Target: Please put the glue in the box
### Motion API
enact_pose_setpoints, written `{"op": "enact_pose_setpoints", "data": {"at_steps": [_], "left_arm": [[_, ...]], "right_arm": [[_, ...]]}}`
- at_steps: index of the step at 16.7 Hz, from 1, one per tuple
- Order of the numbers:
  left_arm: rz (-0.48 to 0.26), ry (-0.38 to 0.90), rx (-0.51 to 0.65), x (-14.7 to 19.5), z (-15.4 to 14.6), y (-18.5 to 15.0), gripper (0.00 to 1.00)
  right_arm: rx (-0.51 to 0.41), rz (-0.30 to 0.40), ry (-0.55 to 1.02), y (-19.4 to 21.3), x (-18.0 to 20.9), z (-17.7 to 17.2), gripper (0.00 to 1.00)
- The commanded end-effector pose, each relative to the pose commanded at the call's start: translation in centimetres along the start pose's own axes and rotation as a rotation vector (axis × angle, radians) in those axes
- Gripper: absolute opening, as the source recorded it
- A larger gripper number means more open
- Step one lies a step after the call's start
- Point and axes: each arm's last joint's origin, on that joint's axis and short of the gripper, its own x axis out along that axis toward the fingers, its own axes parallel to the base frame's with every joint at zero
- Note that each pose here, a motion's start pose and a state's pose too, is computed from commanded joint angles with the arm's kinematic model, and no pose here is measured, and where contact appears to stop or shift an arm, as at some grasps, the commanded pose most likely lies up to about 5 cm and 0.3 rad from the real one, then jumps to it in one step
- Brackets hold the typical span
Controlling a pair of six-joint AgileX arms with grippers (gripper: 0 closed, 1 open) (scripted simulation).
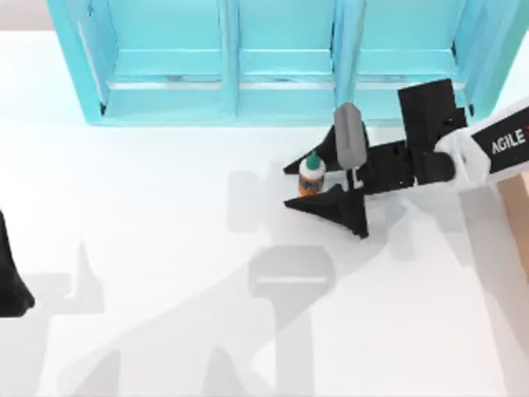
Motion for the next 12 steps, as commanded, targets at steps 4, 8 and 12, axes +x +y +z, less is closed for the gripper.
{"op": "enact_pose_setpoints", "data": {"at_steps": [4,8,12], "left_arm": [[0.000,0.000,0.000,0.00,0.00,0.00,1.00],[0.000,0.000,0.000,0.00,0.00,0.00,1.00],[0.000,0.000,0.000,0.00,0.00,0.00,1.00]], "right_arm": [[0.000,0.000,0.000,0.00,0.00,0.00,0.10],[0.000,0.000,0.000,0.00,0.00,0.00,0.00],[0.000,0.000,0.000,0.00,0.00,0.00,0.00]]}}
